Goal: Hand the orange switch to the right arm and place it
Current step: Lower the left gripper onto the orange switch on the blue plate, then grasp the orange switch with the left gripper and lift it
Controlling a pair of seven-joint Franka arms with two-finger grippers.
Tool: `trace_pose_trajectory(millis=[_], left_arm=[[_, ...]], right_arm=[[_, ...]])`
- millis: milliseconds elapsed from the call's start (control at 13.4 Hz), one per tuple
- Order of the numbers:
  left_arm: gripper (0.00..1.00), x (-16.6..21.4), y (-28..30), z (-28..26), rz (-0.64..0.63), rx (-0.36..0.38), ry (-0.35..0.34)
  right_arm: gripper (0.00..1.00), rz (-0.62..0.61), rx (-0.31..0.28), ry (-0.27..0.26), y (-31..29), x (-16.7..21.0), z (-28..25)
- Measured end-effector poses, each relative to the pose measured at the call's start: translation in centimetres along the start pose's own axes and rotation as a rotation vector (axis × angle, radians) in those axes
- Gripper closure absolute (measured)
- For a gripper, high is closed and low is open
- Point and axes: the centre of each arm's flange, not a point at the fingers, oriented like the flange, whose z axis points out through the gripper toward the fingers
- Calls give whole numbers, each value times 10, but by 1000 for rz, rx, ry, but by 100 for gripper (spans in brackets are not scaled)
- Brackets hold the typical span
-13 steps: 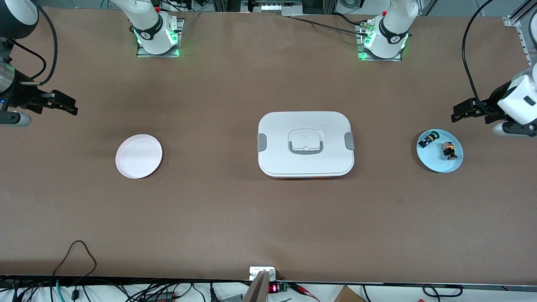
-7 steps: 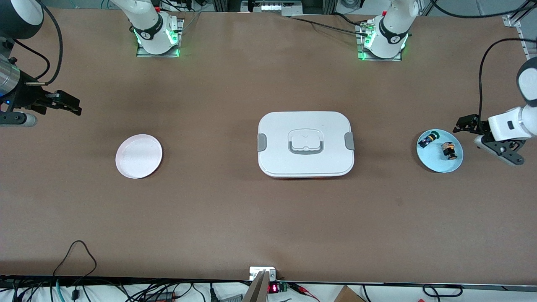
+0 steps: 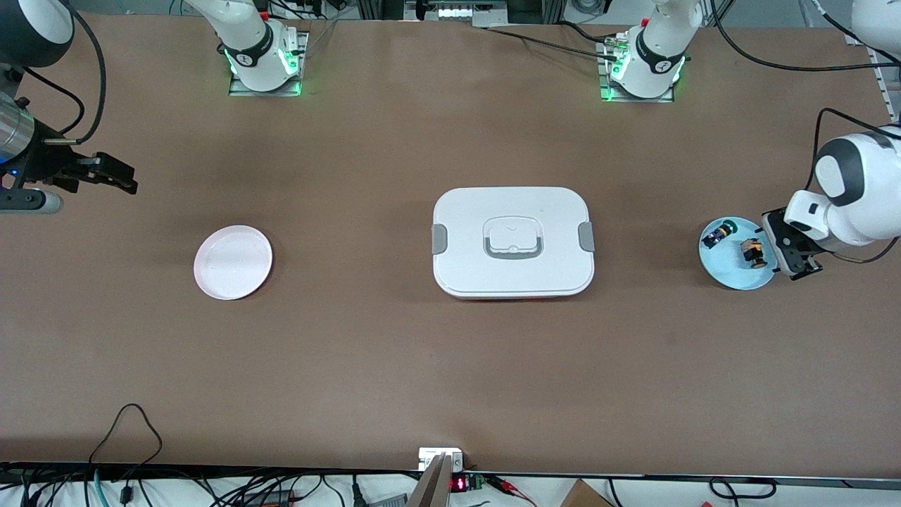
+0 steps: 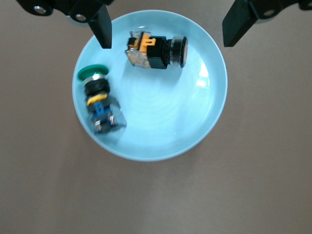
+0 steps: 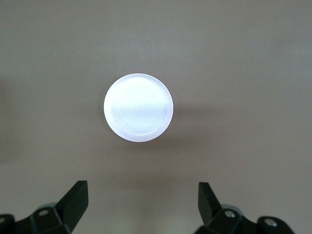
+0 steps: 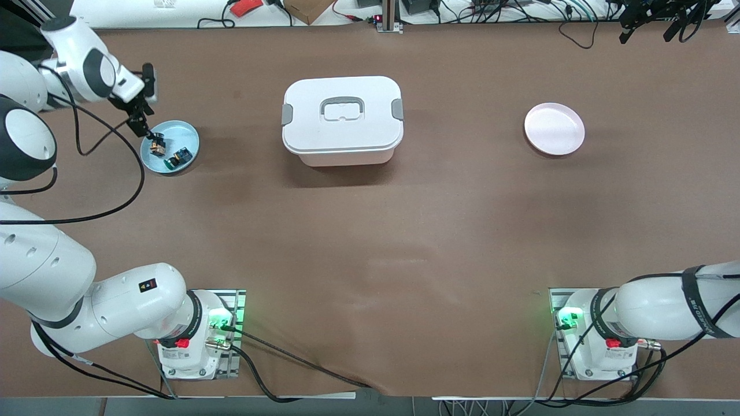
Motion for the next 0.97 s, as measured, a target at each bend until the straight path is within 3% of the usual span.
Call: trace_pose_trajectory(millis=[149, 670, 745, 968], left_arm=[[0, -9, 10, 23, 75, 22, 4], [0, -9, 23, 55, 164, 56, 8], [0, -9, 23, 57, 167, 58, 8], [0, -10, 22, 60, 176, 65, 8]], right_arm=[[0, 0, 0, -1, 0, 0, 1], [0, -3, 13, -3, -3, 3, 2], [0, -5, 45, -2, -9, 4, 2], [0, 2, 218, -3, -33, 7, 2]])
